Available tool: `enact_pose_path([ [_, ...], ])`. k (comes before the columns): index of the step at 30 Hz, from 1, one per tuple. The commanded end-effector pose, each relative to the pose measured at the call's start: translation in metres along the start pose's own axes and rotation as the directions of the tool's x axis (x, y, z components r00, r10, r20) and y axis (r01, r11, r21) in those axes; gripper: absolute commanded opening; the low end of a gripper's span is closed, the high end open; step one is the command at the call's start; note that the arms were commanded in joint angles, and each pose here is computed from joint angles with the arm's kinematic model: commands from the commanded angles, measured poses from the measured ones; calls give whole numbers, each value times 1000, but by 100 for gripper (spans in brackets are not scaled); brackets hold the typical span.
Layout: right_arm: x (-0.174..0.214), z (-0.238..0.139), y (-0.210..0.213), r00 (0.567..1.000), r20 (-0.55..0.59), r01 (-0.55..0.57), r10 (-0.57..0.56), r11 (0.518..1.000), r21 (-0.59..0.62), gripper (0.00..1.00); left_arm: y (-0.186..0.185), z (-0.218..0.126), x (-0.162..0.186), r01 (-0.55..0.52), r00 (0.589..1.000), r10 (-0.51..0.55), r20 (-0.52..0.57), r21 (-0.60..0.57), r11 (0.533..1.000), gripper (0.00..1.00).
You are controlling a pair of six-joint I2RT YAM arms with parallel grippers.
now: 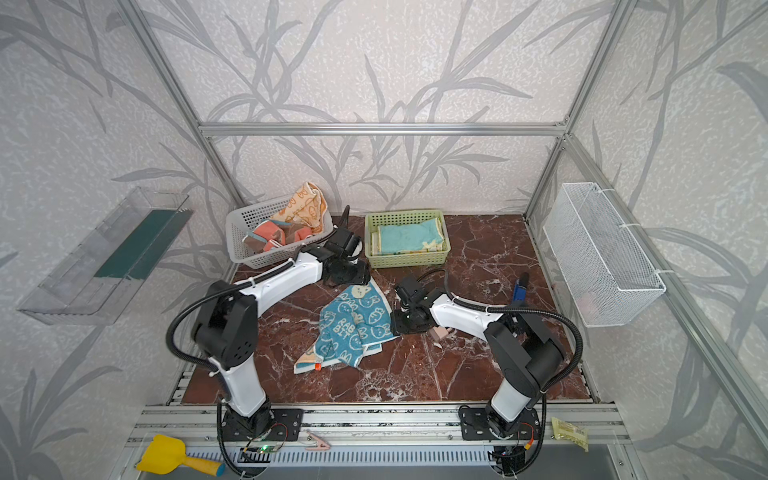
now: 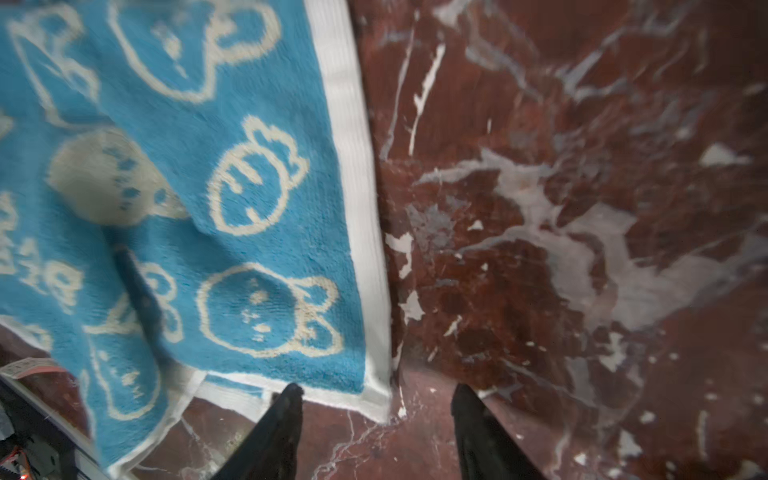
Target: Fold and stack the towels
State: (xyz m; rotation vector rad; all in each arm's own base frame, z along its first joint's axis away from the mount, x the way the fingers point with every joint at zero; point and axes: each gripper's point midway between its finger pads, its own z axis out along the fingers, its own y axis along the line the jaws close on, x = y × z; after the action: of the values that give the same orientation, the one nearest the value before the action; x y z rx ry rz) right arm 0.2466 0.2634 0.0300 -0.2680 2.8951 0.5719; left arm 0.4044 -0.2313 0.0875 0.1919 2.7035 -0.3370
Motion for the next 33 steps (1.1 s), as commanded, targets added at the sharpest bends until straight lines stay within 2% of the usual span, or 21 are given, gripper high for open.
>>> enact_pose_path([
  [1, -6, 5, 8, 999, 14, -39, 39, 999, -22, 59, 7, 25, -10, -88, 996, 87, -11, -33, 996, 63],
  [8, 3, 36, -3, 997, -60, -57, 58, 998, 19, 56, 22, 65, -21, -97, 995, 97, 3, -60, 993, 64],
  [14, 7, 45, -11, 994, -92, -53, 59, 996, 65, 43, 26, 90, -20, -107, 994, 105, -32, -70, 992, 64],
  [18, 10, 45, -19, 993, -103, -47, 57, 994, 100, 35, 31, 100, -7, -105, 991, 97, -91, -90, 990, 64],
  [23, 13, 44, -26, 993, -110, -36, 51, 990, 134, 25, 40, 91, 10, -89, 991, 75, -113, -124, 988, 59],
  [25, 13, 44, -27, 992, -115, -31, 47, 990, 140, 27, 43, 82, 11, -92, 992, 80, -98, -132, 987, 60],
  [27, 13, 43, -27, 992, -117, -28, 44, 990, 140, 40, 45, 73, 12, -97, 992, 85, -92, -136, 986, 62],
  [29, 14, 40, -27, 992, -118, -26, 43, 990, 142, 48, 42, 66, 12, -102, 992, 92, -85, -118, 988, 62],
  [33, 18, 40, -30, 991, -130, -21, 41, 988, 153, 50, 38, 67, 20, -109, 989, 100, -111, -78, 991, 62],
])
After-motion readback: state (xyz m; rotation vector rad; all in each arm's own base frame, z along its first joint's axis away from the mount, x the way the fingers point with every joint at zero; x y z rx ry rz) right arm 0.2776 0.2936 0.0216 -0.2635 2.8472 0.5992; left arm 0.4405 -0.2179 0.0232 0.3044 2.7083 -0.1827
